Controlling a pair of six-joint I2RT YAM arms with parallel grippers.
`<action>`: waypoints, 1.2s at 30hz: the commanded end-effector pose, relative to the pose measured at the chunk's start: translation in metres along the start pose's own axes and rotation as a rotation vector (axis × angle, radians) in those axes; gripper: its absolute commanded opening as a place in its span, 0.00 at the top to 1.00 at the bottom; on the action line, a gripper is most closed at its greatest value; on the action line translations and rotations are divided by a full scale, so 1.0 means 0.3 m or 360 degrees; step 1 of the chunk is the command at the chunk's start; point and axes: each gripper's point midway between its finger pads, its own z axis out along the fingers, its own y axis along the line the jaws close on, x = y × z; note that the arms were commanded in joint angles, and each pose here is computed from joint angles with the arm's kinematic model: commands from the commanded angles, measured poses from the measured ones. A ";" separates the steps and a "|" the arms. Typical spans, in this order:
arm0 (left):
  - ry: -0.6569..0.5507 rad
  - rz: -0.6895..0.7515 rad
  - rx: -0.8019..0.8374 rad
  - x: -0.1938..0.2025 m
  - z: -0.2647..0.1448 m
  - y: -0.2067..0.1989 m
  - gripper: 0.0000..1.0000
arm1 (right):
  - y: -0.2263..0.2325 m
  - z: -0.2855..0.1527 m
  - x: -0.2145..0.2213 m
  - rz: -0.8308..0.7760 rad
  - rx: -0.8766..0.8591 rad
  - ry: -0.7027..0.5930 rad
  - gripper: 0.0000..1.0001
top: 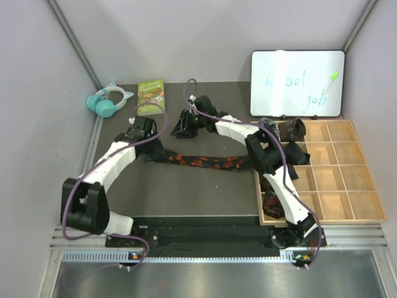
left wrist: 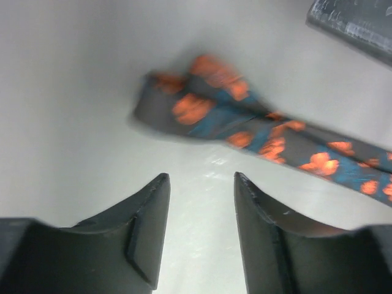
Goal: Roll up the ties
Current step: Roll the tie at the center of the board.
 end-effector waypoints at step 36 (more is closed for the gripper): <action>-0.0014 -0.0164 -0.0171 0.135 0.177 0.160 0.82 | 0.055 0.213 0.248 0.0088 -0.0165 0.0332 0.82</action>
